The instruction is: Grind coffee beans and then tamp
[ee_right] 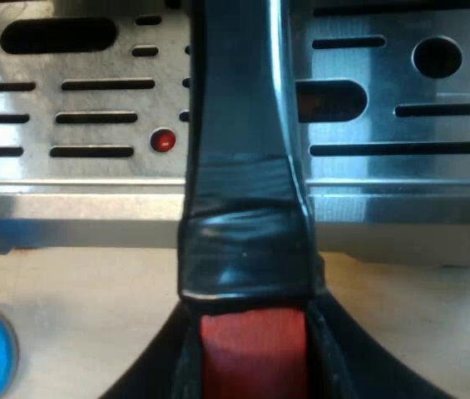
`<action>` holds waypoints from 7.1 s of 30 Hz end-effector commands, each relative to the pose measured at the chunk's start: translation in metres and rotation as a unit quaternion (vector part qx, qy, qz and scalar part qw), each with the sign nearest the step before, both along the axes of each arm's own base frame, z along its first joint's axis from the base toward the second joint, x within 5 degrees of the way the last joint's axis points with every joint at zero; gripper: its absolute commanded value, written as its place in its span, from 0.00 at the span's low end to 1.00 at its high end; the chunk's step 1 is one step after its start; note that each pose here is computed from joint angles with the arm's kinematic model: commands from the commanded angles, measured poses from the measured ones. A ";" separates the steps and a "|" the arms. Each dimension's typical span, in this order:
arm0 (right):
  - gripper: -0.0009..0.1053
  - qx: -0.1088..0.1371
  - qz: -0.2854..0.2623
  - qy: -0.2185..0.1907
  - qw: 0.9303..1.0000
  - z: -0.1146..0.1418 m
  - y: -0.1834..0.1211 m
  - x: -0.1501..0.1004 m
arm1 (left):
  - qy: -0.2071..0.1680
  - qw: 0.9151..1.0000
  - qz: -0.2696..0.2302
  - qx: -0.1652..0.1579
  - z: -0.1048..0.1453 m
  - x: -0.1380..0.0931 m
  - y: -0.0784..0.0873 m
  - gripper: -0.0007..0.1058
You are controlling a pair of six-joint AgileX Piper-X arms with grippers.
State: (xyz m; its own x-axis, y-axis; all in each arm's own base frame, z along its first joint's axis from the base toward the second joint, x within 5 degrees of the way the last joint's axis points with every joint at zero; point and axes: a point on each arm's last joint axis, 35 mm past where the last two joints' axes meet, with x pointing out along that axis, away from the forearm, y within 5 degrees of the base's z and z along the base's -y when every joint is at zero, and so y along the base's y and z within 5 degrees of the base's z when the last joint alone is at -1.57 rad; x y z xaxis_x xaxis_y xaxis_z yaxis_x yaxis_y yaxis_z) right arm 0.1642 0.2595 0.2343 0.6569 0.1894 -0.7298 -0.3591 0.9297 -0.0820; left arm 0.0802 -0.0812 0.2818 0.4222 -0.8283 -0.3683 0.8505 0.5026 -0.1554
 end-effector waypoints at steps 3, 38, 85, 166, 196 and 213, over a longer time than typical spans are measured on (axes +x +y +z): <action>0.01 0.009 0.019 -0.017 1.000 0.006 0.008 -0.011 | -0.007 1.000 -0.001 -0.003 0.002 0.000 0.000 0.67; 0.01 -0.017 -0.016 -0.052 0.998 0.010 0.009 -0.054 | -0.012 1.000 0.014 0.000 0.003 0.000 0.001 0.66; 0.01 -0.035 0.300 -0.046 0.952 0.020 -0.009 -0.069 | 0.006 0.998 0.033 -0.051 0.007 -0.040 0.033 0.66; 0.04 -0.081 0.321 0.059 0.942 -0.100 -0.097 -0.080 | 0.096 0.994 0.050 0.036 -0.026 0.009 -0.005 0.66; 0.50 -0.210 0.270 0.206 0.917 -0.067 -0.109 -0.085 | 0.108 0.993 0.049 0.028 -0.026 0.008 -0.005 0.66; 0.50 -0.057 0.271 0.042 0.960 0.025 -0.113 -0.086 | 0.093 0.992 0.079 0.035 0.011 0.004 0.001 0.66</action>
